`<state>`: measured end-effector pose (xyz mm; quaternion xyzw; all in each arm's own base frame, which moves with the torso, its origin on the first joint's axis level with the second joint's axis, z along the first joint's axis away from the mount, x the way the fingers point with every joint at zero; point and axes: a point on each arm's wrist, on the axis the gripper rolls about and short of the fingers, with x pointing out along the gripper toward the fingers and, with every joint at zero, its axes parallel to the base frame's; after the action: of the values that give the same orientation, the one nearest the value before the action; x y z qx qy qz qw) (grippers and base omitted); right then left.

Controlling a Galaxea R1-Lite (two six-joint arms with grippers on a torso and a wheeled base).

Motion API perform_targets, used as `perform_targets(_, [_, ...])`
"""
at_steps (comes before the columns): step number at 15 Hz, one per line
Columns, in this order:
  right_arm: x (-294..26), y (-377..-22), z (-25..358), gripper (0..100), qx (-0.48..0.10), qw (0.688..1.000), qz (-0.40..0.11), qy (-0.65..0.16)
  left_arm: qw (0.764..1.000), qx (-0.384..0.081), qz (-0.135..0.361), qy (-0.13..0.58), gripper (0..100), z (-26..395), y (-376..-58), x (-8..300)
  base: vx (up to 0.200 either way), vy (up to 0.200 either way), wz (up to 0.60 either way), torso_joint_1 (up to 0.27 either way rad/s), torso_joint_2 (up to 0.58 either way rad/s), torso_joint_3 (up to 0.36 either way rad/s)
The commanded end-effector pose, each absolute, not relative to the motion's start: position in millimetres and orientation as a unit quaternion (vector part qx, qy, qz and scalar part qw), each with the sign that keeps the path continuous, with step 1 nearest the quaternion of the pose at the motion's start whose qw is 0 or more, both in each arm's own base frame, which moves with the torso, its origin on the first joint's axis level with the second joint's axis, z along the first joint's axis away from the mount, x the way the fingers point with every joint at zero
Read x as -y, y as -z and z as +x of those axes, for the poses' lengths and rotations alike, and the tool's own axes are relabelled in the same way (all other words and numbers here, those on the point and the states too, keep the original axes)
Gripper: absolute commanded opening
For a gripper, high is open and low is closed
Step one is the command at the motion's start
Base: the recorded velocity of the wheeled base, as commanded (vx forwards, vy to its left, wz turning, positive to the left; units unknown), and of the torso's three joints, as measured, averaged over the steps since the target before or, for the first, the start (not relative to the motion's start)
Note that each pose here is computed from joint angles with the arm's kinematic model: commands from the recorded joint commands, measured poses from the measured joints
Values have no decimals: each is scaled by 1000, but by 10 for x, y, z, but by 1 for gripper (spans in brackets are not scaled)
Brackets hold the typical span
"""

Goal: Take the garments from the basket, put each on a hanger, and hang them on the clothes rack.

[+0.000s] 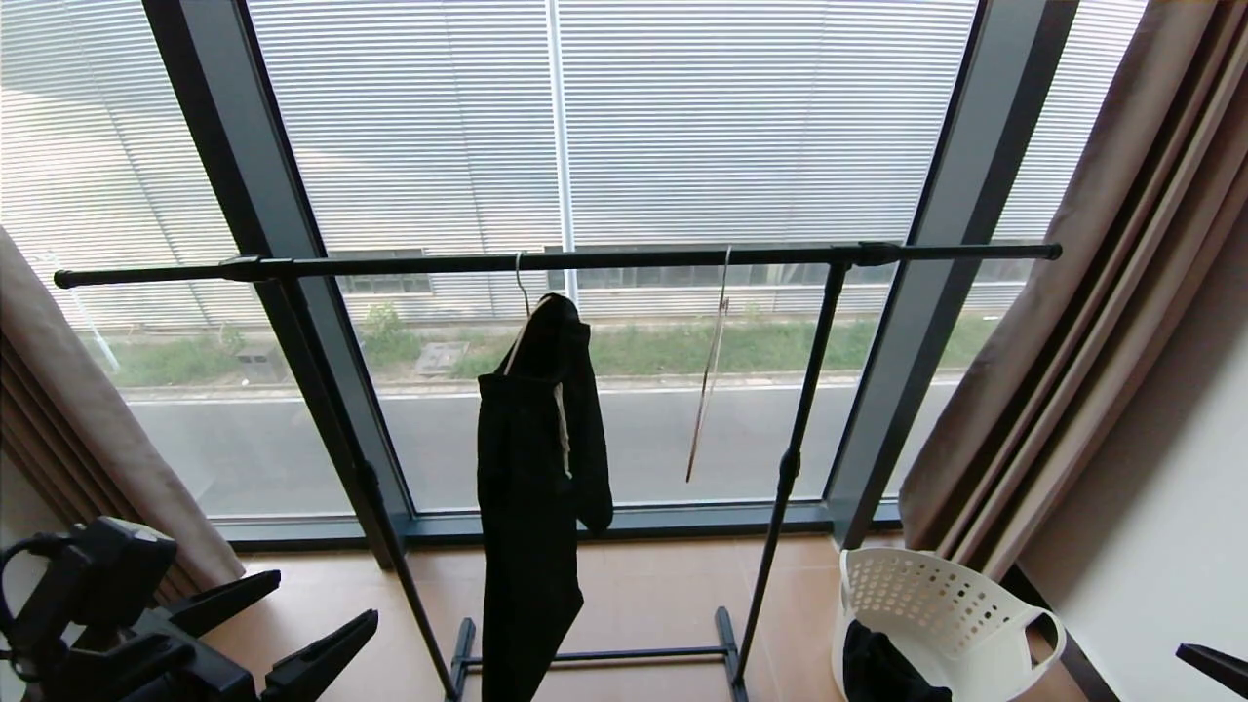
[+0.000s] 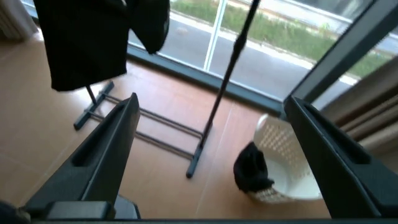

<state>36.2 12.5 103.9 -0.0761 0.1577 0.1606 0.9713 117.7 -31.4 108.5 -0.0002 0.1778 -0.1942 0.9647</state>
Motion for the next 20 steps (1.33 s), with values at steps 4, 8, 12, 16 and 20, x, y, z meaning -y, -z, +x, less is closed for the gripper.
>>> perform_targets(4, [30, -831, -53, 100, -113, 986, -52, -113, 967, -156, 10, 201, 100, 502, -1077, 162, 0, 0, 0, 0, 0, 0])
perform_targets(8, [32, -825, -100, 100, -89, 993, -43, -66, 974, -140, 43, 173, 100, 117, -892, 53, 0, 0, 0, 0, 0, 0])
perform_targets(12, [38, -819, -131, 100, -71, 995, -41, -65, 989, -90, 41, 106, 100, -83, -784, -4, 0, 0, 0, 0, 0, 0])
perform_targets(16, [40, -817, -141, 100, -65, 995, -40, -65, 997, -60, 54, -17, 100, -136, -776, 28, 0, 0, 0, 0, 0, 0])
perform_targets(20, [44, -813, -166, 100, -50, 996, -38, -64, 998, -45, 38, 10, 100, -157, -774, 51, 0, 0, 0, 0, 0, 0])
